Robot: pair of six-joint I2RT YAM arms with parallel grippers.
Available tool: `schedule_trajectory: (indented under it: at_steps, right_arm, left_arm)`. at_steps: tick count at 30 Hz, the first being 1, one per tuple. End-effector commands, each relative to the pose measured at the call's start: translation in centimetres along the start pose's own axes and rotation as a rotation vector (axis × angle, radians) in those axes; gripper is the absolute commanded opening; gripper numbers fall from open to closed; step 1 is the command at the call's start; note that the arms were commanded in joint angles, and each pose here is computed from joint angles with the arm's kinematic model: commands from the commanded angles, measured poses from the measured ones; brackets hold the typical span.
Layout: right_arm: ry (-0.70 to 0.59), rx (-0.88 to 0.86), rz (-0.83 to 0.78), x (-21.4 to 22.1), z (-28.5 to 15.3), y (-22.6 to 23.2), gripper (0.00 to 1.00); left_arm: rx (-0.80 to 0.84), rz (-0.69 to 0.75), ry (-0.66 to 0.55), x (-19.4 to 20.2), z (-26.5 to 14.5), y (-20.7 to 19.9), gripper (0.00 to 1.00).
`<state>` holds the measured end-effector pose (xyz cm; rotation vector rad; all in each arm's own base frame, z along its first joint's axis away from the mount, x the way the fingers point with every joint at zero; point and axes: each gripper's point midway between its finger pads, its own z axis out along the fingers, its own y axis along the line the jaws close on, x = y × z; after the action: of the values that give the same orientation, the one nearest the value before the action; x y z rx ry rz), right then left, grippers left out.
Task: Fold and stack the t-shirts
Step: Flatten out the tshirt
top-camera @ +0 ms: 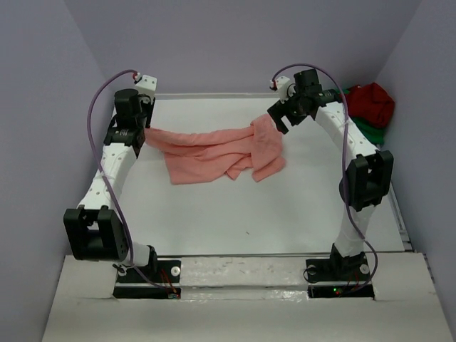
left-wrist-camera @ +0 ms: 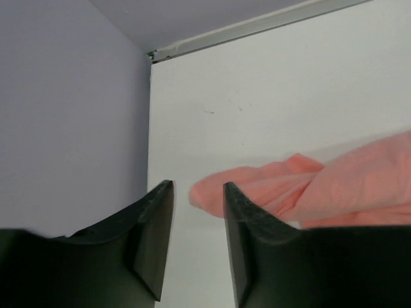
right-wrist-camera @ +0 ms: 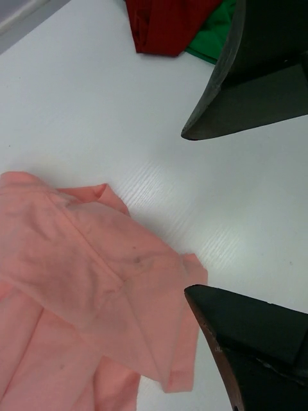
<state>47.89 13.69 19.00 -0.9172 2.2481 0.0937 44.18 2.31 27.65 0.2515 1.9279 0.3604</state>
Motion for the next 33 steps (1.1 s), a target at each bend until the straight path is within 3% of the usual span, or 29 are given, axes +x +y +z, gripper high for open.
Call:
schedule_trajectory:
  at_steps: [1, 3, 8, 9, 10, 12, 13, 16, 18, 24, 33]
  right_arm:
    - [-0.119, 0.051, -0.016, -3.6, -2.2, -1.5, 1.0]
    - [-0.126, 0.054, -0.011, -3.6, -3.0, -1.3, 1.0]
    - [-0.134, -0.006, 0.002, -2.7, -5.1, 0.7, 0.97]
    - [-0.112, -0.022, 0.007, -1.7, -4.9, 1.2, 0.92]
    - [-0.105, -0.034, 0.017, -1.3, -5.1, 1.6, 0.79]
    - [-0.081, -0.073, 0.021, -0.2, -4.6, 2.6, 0.68]
    - [-0.047, -0.101, 0.038, 1.0, -3.9, 3.3, 0.55]
    - [-0.001, -0.175, 0.074, 2.7, -2.3, 4.9, 0.39]
    - [0.01, -0.222, 0.087, 3.1, -1.4, 5.7, 0.38]
    - [0.061, -0.316, 0.11, 3.4, 1.9, 6.9, 0.36]
    - [0.082, -0.357, 0.077, 1.8, 5.1, 7.5, 0.37]
  left_arm:
    - [-0.069, -0.018, -0.124, -4.7, -0.7, 1.5, 0.62]
    - [-0.061, -0.01, -0.135, -5.0, -1.1, 1.0, 0.73]
    - [-0.061, 0.0, -0.169, -5.4, -3.1, 1.2, 0.84]
    - [-0.062, 0.004, -0.174, -5.4, -3.4, 1.2, 0.86]
    - [-0.061, 0.003, -0.177, -5.1, -4.1, 1.3, 0.88]
    - [-0.05, 0.014, -0.18, -4.6, -4.6, 1.0, 0.92]
    - [-0.047, 0.017, -0.171, -3.8, -4.9, 0.9, 0.92]
    - [-0.043, 0.042, -0.149, -1.7, -5.5, 0.4, 0.92]
    - [-0.074, 0.054, -0.175, -1.3, -6.4, 1.1, 0.89]
    - [-0.132, 0.089, -0.085, 3.6, -7.0, 1.8, 0.89]
    - [-0.15, 0.068, -0.046, 6.6, -7.9, 2.3, 0.89]
